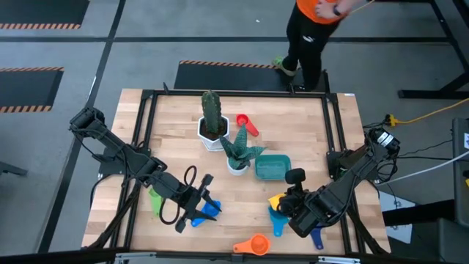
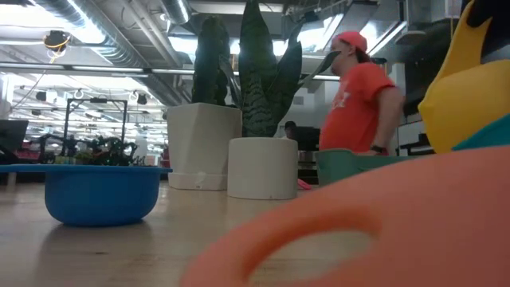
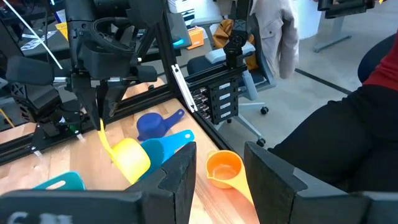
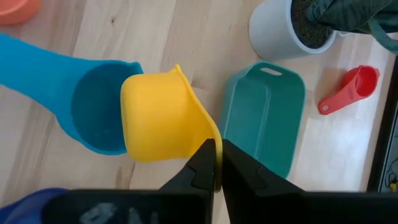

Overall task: Nest measuring cups in basket
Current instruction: Stack the yellow measuring cup on top of the light blue measuring cup

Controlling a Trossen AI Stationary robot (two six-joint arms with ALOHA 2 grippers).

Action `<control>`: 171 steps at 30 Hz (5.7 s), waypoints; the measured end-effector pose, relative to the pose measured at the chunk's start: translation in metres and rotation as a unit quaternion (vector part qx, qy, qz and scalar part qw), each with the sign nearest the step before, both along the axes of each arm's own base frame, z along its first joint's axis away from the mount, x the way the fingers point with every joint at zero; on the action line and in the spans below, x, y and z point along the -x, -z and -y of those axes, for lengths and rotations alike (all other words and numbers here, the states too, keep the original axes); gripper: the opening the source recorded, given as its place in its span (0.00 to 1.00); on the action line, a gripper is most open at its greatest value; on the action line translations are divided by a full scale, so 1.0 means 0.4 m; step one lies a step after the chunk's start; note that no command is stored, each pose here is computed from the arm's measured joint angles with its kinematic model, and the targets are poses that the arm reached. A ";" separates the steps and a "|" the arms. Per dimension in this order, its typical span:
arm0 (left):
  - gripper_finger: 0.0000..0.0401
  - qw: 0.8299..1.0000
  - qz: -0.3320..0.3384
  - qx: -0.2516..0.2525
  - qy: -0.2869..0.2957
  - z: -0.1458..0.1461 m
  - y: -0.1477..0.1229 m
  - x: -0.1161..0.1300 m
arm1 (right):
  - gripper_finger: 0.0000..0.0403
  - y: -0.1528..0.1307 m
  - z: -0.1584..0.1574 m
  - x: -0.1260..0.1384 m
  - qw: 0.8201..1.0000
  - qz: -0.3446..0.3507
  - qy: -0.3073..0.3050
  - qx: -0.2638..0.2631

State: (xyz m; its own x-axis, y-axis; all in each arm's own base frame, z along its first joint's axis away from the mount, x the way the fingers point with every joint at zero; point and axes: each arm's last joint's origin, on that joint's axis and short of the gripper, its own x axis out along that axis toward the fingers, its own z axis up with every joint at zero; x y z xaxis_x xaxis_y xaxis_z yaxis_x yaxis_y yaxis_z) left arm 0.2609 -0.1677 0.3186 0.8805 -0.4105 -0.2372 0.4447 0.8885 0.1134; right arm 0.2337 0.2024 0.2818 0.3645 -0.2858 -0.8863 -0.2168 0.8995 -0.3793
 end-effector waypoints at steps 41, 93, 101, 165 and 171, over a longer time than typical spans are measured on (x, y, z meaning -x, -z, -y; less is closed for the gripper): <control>0.32 0.995 0.004 -0.025 -0.094 -0.007 0.025 -0.028 | 0.03 -0.065 -0.007 -0.021 0.996 0.079 -0.022 0.033; 0.02 0.994 -0.068 -0.030 -0.086 -0.024 0.146 -0.126 | 0.12 -0.133 -0.066 -0.108 0.938 0.269 -0.162 0.149; 0.01 0.991 -0.075 -0.030 -0.105 -0.035 0.150 -0.129 | 0.31 -0.134 -0.063 -0.113 0.944 0.290 -0.119 0.102; 0.01 0.933 -0.088 -0.346 0.055 0.037 0.204 -0.417 | 0.32 -0.253 0.169 0.149 0.785 0.363 0.166 -0.473; 0.01 0.918 -0.137 -0.369 0.043 0.038 0.222 -0.398 | 0.32 -0.195 0.179 0.114 0.791 0.365 0.183 -0.455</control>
